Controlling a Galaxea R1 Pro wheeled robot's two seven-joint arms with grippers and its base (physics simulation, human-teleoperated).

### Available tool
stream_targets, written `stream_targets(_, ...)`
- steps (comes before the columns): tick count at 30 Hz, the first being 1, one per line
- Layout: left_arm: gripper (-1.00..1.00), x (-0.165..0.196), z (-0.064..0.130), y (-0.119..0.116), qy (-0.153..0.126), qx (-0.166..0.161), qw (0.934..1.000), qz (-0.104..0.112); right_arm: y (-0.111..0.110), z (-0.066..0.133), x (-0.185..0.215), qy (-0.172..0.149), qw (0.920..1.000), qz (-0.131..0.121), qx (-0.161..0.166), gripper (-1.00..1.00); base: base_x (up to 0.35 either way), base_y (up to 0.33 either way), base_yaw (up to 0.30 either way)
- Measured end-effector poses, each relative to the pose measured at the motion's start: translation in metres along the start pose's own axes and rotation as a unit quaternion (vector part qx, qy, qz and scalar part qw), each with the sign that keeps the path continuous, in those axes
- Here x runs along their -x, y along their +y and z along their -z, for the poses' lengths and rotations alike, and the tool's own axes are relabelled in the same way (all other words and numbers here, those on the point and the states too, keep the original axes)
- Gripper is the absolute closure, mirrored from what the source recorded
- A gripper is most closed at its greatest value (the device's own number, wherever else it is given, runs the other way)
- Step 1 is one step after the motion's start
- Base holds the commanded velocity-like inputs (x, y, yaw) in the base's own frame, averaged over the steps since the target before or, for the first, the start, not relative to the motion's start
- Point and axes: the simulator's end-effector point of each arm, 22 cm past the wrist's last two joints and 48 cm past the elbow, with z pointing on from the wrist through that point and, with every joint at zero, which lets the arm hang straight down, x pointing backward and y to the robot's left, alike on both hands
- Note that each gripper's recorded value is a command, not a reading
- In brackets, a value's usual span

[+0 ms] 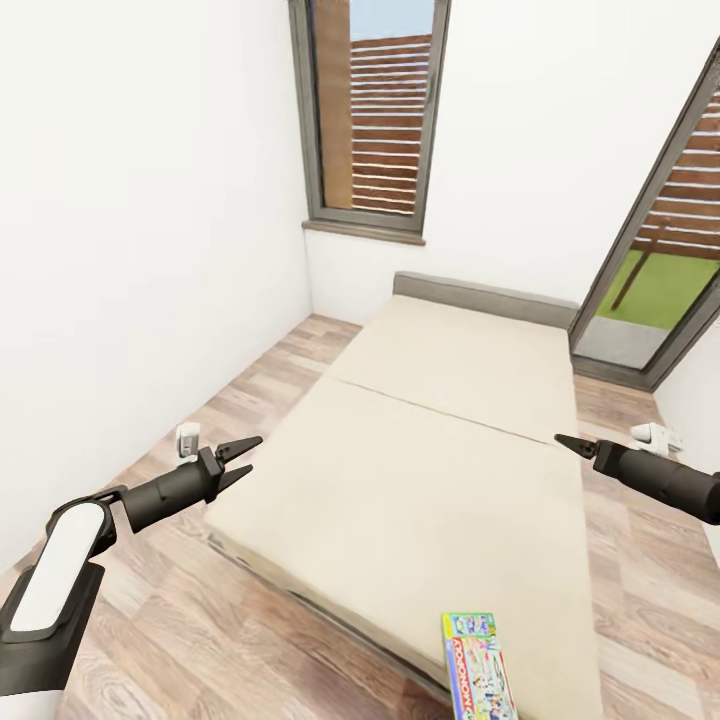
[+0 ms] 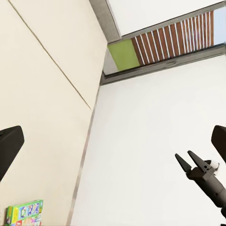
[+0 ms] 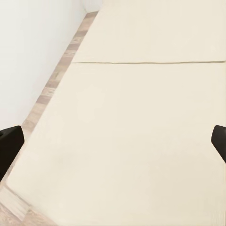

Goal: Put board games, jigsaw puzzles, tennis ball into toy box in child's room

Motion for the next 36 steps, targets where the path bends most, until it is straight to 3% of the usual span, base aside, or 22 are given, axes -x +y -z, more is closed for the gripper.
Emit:
stream_targets(21,-1.00,0.004,0.006,-0.018,-0.006,-0.011,0.9999,-0.012,0.008,0.012,0.014,-0.016,0.9998,0.003,0.006,-1.00,0.000,0.245,-0.071)
stream_targets(36,-1.00,0.007,0.010,-0.030,-0.011,-0.017,0.9996,-0.020,0.014,0.021,0.023,-0.027,0.9996,0.006,0.010,-1.00,0.000,0.064,-0.071)
